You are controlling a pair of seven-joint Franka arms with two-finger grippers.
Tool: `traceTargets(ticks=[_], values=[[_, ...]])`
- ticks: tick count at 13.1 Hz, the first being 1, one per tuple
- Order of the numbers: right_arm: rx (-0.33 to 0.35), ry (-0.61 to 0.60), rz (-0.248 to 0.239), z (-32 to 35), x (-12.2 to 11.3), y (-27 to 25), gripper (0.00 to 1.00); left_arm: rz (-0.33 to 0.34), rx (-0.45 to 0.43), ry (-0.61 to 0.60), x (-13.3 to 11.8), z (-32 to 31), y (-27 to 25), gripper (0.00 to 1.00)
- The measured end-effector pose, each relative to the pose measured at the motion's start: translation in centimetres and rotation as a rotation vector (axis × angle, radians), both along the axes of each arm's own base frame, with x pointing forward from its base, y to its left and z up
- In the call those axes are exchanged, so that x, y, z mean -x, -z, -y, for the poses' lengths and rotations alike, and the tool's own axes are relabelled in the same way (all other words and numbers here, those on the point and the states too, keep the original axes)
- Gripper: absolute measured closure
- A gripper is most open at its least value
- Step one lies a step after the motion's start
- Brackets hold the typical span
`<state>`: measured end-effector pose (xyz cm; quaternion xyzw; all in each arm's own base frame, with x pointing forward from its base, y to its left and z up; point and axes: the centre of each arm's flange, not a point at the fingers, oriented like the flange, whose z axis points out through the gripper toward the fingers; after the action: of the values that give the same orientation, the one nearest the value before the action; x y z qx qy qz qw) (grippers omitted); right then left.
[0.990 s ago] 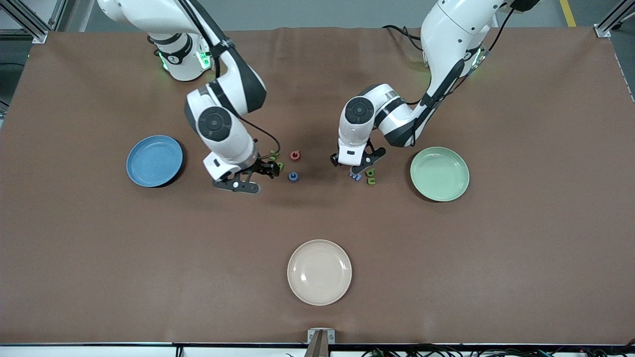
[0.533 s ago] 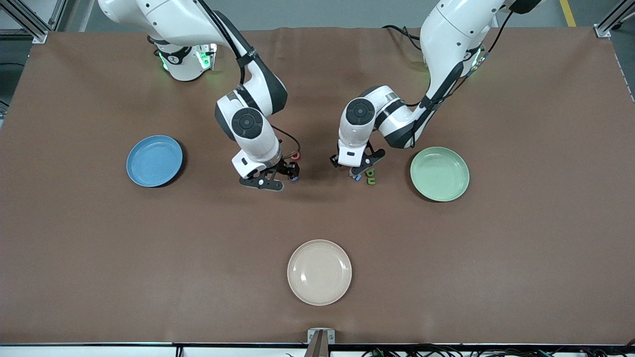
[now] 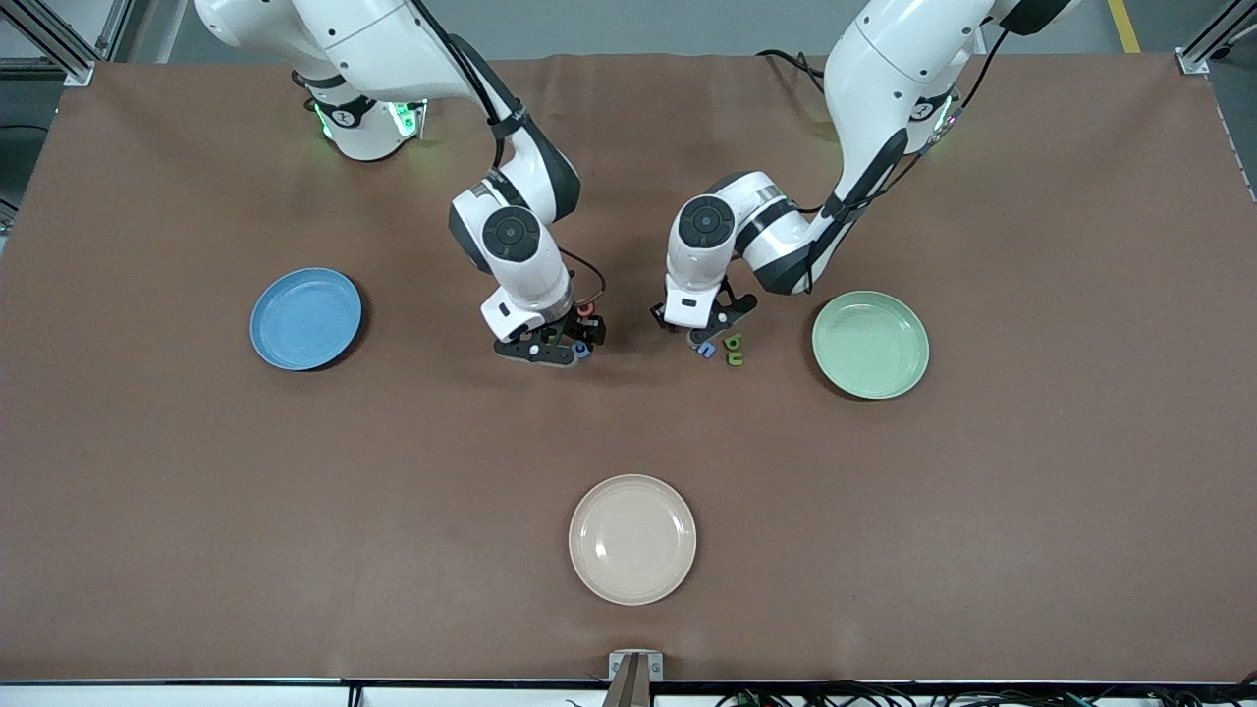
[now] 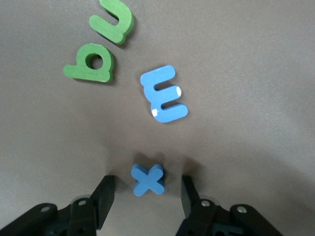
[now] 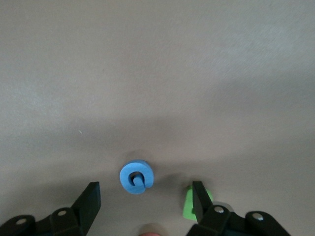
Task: Sort uppercase to blue plate, lowercase to green plate
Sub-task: 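Grasp the blue G with the right gripper while the left grasps x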
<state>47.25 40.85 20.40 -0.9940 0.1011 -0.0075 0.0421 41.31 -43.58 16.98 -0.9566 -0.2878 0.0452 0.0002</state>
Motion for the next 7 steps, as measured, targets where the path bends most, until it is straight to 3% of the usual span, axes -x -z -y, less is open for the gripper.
traceTargets(ticks=[2,4,5,7], values=[[0.001,0.002,0.001,-0.6,0.6,1.1,0.18,0.004,0.005,0.0,-0.1,0.1,-0.1,0.42],[0.004,0.001,0.003,-0.8,0.8,1.8,0.22,0.009,0.011,-0.001,-0.2,0.2,-0.3,0.6],[0.006,0.003,0.002,-0.7,0.8,2.0,0.24,0.011,0.012,0.0,-0.2,0.2,-0.3,0.61],[0.006,0.005,0.004,-0.6,0.8,2.2,0.26,0.02,0.011,0.011,-0.3,0.3,-0.4,0.73]])
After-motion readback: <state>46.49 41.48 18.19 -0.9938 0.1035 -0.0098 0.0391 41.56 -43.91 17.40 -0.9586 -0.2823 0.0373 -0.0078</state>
